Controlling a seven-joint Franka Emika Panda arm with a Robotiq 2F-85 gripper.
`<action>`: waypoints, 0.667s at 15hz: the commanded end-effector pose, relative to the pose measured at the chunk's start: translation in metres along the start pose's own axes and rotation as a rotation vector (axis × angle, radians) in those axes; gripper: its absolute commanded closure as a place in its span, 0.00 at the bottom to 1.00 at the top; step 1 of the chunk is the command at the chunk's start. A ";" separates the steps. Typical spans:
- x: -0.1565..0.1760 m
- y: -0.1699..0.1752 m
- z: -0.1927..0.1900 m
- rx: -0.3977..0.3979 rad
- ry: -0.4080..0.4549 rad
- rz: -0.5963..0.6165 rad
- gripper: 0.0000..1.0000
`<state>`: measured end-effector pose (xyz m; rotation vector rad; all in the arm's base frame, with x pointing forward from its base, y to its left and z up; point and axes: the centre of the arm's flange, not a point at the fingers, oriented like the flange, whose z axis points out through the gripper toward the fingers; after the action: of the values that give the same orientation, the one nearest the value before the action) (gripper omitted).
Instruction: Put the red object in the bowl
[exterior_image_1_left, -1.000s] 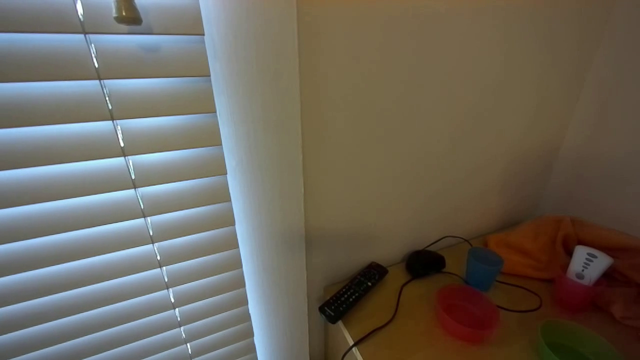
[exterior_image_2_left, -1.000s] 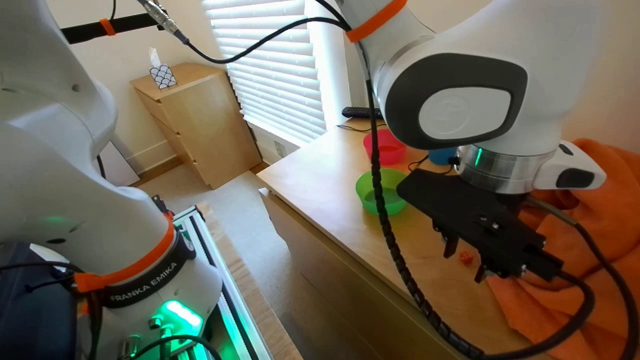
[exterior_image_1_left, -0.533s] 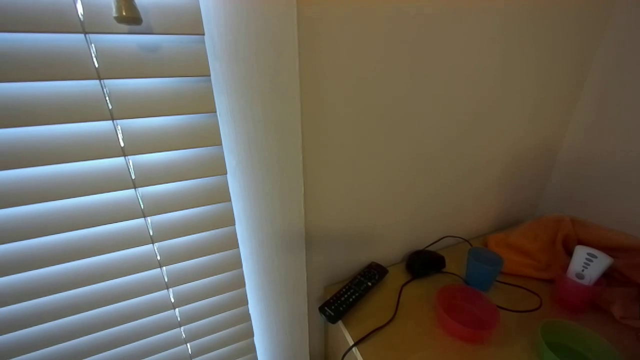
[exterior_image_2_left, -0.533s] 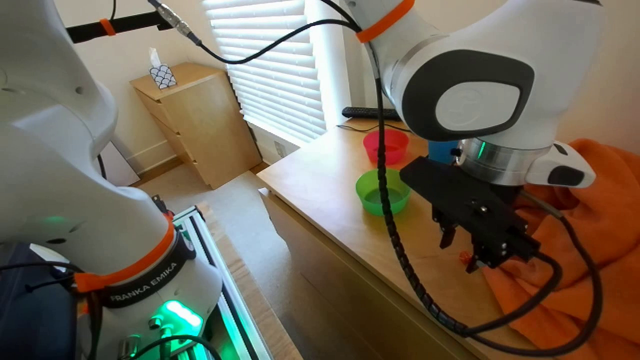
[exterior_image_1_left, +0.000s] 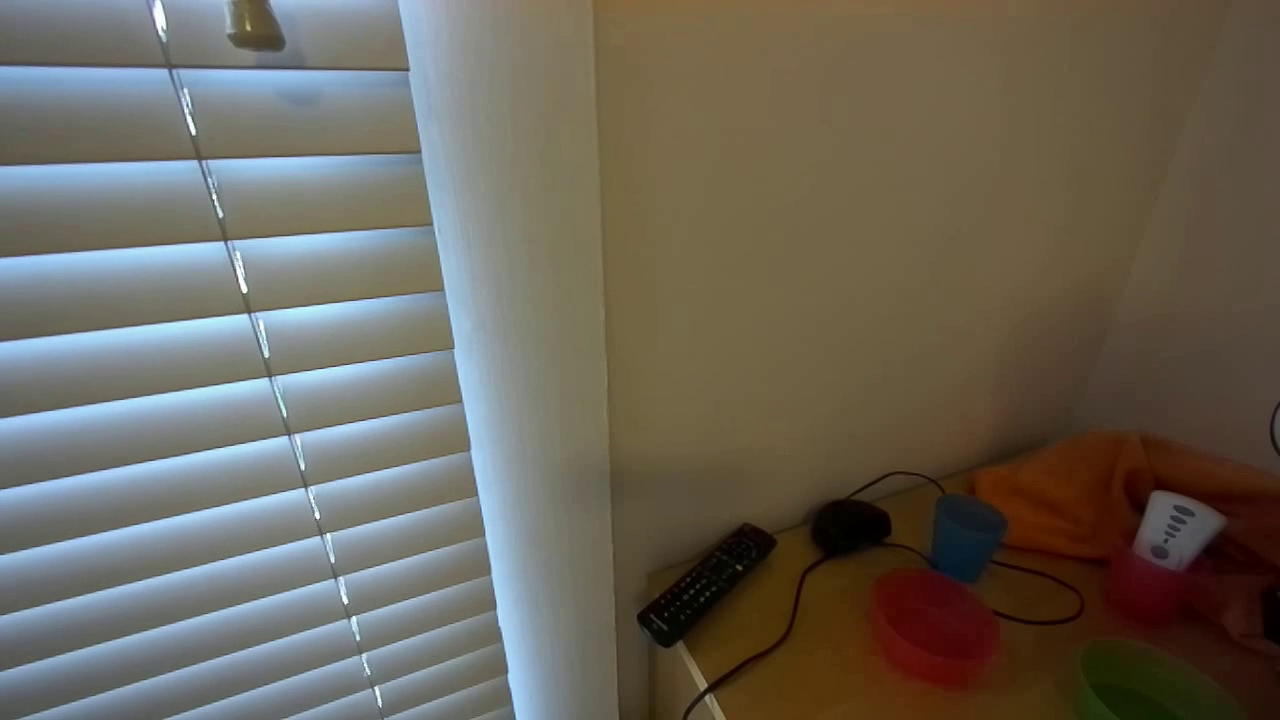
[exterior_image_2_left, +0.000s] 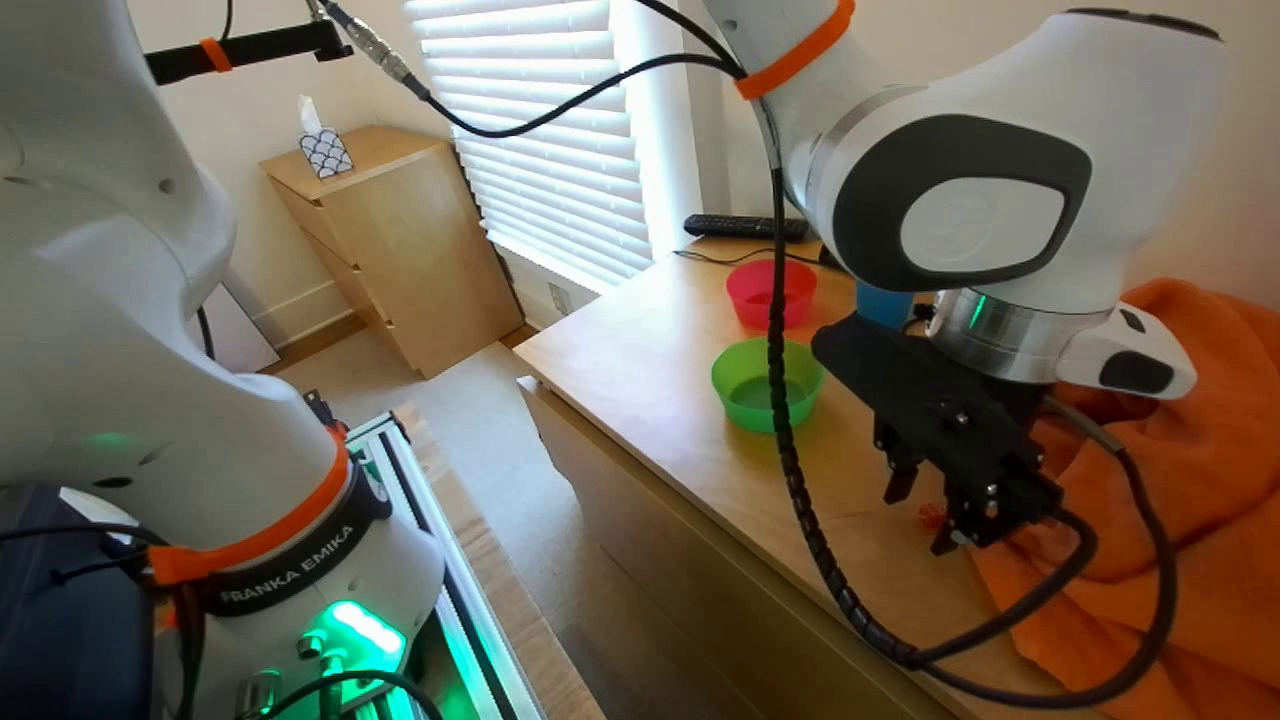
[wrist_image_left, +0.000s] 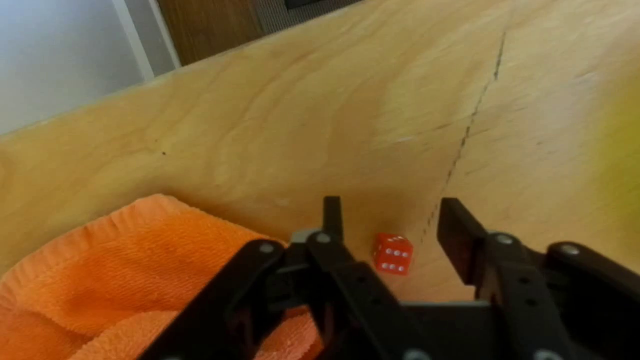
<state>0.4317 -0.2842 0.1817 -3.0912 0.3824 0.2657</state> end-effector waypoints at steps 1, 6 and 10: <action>0.011 0.005 0.006 -0.008 -0.008 0.029 0.44; 0.018 0.005 0.007 -0.011 -0.007 0.032 0.86; 0.012 -0.002 -0.001 -0.037 0.003 0.007 0.96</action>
<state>0.4450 -0.2905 0.1765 -3.1049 0.4033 0.2622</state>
